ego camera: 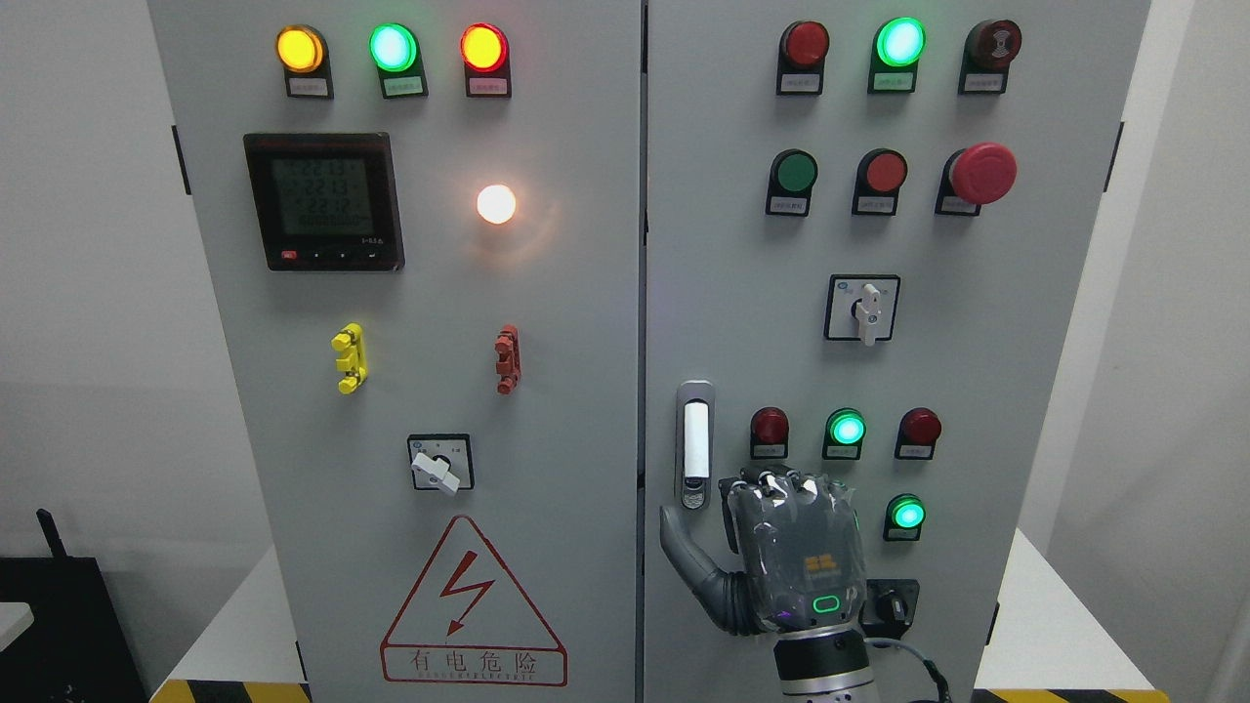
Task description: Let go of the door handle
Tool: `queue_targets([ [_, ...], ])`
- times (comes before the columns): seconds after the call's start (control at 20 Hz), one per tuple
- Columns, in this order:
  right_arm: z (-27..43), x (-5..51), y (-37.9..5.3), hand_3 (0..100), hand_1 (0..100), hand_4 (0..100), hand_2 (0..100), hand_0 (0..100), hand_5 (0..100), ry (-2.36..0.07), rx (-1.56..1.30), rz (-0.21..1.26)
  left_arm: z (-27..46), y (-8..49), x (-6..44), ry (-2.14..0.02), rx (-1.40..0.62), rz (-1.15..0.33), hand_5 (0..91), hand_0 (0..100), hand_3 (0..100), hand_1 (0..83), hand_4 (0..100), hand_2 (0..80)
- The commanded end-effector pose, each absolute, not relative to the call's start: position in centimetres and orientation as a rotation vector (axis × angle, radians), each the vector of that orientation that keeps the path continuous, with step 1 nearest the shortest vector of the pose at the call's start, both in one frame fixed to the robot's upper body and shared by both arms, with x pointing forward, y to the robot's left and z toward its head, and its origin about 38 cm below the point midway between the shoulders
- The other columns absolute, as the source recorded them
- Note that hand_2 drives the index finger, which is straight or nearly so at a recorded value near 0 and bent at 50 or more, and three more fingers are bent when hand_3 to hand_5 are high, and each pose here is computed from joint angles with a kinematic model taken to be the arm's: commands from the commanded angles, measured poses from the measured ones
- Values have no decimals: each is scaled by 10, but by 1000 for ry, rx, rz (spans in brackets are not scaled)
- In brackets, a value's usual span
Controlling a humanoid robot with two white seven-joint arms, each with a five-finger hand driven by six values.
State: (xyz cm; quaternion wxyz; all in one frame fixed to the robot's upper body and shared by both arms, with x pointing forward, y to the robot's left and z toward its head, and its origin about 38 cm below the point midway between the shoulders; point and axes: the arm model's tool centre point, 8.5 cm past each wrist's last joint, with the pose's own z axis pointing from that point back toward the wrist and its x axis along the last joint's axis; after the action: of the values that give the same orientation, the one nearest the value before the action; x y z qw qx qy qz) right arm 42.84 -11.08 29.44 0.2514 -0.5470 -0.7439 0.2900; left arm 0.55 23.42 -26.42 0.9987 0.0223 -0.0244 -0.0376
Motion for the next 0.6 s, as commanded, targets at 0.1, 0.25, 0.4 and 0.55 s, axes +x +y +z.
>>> queue_targets([
  [0.1, 298, 432, -110, 1000, 46, 1000, 1000, 394, 1000, -2014, -1482, 796, -264, 234, 4, -43, 45, -74, 0, 120, 0, 389, 0, 0],
  [0.25, 298, 432, -109, 1000, 43, 1000, 1000, 398, 1000, -2014, -1482, 800, -264, 234, 4, -43, 45, -74, 0, 120, 0, 389, 0, 0],
  [0.4, 299, 431, -108, 1000, 42, 1000, 1000, 400, 1000, -2017, -1476, 791, -264, 234, 4, -43, 45, -74, 0, 120, 0, 389, 0, 0],
  [0.55, 299, 432, -108, 1000, 41, 1000, 1000, 402, 1000, -2017, -1474, 792, -264, 234, 4, -43, 45, -74, 0, 120, 0, 389, 0, 0],
])
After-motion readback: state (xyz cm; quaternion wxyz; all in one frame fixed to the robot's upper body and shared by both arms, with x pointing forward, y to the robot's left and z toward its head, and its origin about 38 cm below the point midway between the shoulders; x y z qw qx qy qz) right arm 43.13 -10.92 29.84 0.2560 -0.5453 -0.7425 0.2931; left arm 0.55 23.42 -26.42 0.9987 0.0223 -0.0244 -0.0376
